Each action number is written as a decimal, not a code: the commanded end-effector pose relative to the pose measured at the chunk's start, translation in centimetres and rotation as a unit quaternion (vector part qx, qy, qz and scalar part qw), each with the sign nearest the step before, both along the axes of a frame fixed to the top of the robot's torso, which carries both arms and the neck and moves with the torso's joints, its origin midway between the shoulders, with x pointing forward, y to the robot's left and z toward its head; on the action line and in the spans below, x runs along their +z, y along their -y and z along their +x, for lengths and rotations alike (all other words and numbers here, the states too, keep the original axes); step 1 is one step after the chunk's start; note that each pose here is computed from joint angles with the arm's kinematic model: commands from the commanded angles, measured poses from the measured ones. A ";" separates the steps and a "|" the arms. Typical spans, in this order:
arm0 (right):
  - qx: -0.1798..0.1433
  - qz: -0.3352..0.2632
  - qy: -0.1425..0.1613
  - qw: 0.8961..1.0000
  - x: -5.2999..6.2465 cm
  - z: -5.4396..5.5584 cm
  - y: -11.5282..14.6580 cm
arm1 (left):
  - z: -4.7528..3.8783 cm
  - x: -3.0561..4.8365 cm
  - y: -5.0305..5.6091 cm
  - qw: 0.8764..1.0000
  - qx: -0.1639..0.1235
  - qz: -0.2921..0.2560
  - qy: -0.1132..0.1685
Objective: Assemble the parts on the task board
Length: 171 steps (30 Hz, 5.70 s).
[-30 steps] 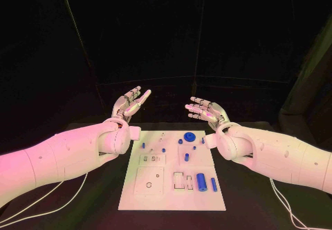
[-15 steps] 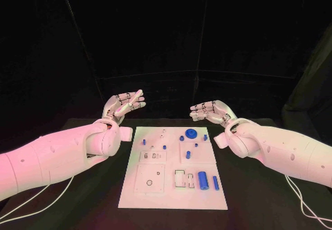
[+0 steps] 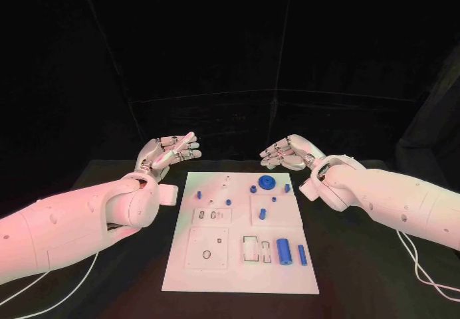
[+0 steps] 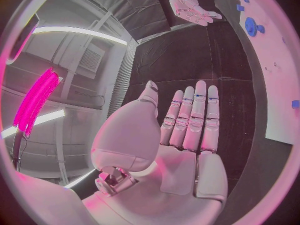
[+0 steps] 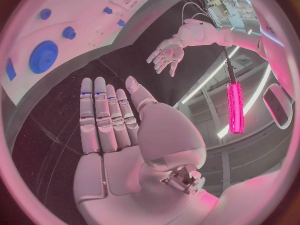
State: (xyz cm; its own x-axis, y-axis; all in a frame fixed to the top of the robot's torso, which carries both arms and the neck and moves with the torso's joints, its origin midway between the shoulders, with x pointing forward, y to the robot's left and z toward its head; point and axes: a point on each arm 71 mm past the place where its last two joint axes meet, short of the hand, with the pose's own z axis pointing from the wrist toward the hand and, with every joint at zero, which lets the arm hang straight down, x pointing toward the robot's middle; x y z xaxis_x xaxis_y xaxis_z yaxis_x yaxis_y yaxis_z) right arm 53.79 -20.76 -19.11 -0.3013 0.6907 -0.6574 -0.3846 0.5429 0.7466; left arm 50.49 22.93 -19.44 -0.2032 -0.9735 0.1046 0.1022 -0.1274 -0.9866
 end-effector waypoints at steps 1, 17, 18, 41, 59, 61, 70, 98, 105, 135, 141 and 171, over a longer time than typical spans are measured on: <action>0.030 -0.122 0.030 0.992 -0.1 -0.2 -1.1 | -0.46 0.29 0.4 1.000 -0.025 -0.010 0.002; 0.043 -0.327 0.093 0.940 0.7 -0.3 -3.6 | -2.84 0.96 1.5 0.997 -0.066 -0.026 -0.005; 0.043 -0.332 0.095 0.937 0.8 -0.3 -3.7 | -2.92 0.99 1.5 0.997 -0.067 -0.026 -0.006; 0.044 -0.374 0.094 0.922 0.7 0.0 -4.9 | -3.23 1.00 1.6 0.997 -0.076 -0.029 -0.013; 0.049 -0.387 0.075 0.918 0.2 0.5 -5.6 | -3.22 0.90 1.6 0.997 -0.077 -0.026 -0.020; 0.045 -0.379 0.086 0.920 0.5 0.4 -5.6 | -3.22 0.90 1.6 0.997 -0.077 -0.026 -0.021; 0.016 -0.334 0.139 0.932 1.7 -0.1 -5.9 | -3.25 0.89 1.4 0.996 -0.077 -0.026 -0.022; -0.010 -0.313 0.153 0.937 1.6 2.1 -10.4 | -3.20 0.97 1.5 0.996 -0.077 -0.025 -0.023; -0.015 -0.311 0.159 0.937 1.8 2.3 -10.9 | -3.16 0.99 1.5 0.996 -0.077 -0.025 -0.024; -0.015 -0.335 0.129 0.933 1.2 3.1 -12.0 | -3.14 1.17 1.6 0.996 -0.082 -0.025 -0.026; -0.020 -0.327 0.138 0.934 1.4 3.0 -11.9 | -3.14 1.18 1.6 0.996 -0.082 -0.025 -0.027; -0.092 -0.282 -0.005 0.955 2.9 0.2 0.9 | -3.27 1.27 1.1 0.996 -0.081 -0.027 -0.023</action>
